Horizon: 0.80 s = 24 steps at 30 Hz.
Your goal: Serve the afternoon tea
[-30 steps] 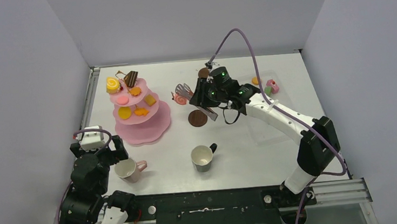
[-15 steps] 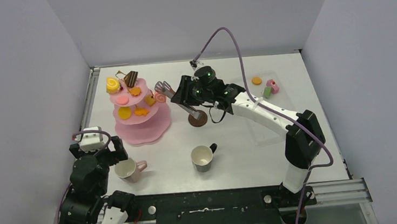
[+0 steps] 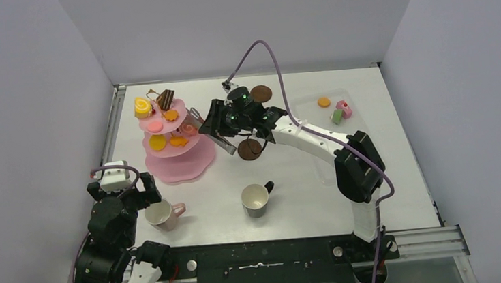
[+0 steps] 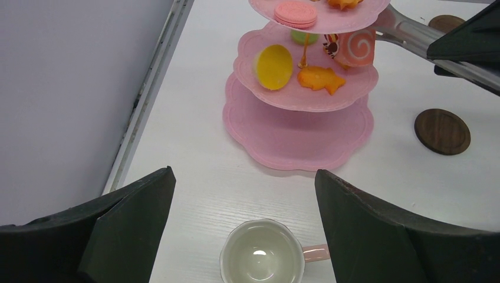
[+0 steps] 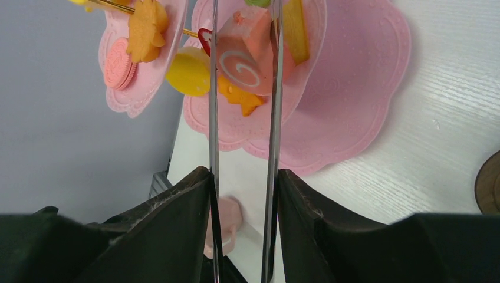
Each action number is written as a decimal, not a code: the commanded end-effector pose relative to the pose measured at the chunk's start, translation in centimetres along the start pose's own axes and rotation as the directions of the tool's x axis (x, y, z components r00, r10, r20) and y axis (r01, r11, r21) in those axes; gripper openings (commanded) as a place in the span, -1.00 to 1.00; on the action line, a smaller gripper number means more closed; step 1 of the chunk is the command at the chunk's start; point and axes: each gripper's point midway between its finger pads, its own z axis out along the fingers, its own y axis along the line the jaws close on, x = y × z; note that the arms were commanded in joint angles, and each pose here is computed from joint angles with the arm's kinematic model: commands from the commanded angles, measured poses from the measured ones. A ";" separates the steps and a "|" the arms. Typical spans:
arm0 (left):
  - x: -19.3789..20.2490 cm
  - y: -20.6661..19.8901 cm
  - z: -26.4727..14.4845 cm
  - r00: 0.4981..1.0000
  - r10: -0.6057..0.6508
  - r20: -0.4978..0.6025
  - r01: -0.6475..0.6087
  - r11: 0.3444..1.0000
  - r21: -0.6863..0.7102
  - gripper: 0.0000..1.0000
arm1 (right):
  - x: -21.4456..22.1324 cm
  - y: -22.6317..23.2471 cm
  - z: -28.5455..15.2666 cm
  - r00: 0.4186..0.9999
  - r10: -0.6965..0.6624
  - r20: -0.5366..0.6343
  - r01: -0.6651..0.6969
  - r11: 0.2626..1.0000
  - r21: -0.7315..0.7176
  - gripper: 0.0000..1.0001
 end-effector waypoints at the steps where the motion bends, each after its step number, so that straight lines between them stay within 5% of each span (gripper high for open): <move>1: -1.5 0.2 -0.4 0.998 -0.035 0.054 0.036 0.999 -0.003 0.75 | -2.6 4.2 0.1 0.998 -0.015 0.064 0.023 0.991 -0.132 -0.13; 24: -1.5 0.1 -0.2 0.998 -0.032 0.049 0.032 0.999 -0.007 0.75 | -4.4 3.5 -1.6 0.990 -0.088 0.106 0.095 0.994 -0.059 -0.09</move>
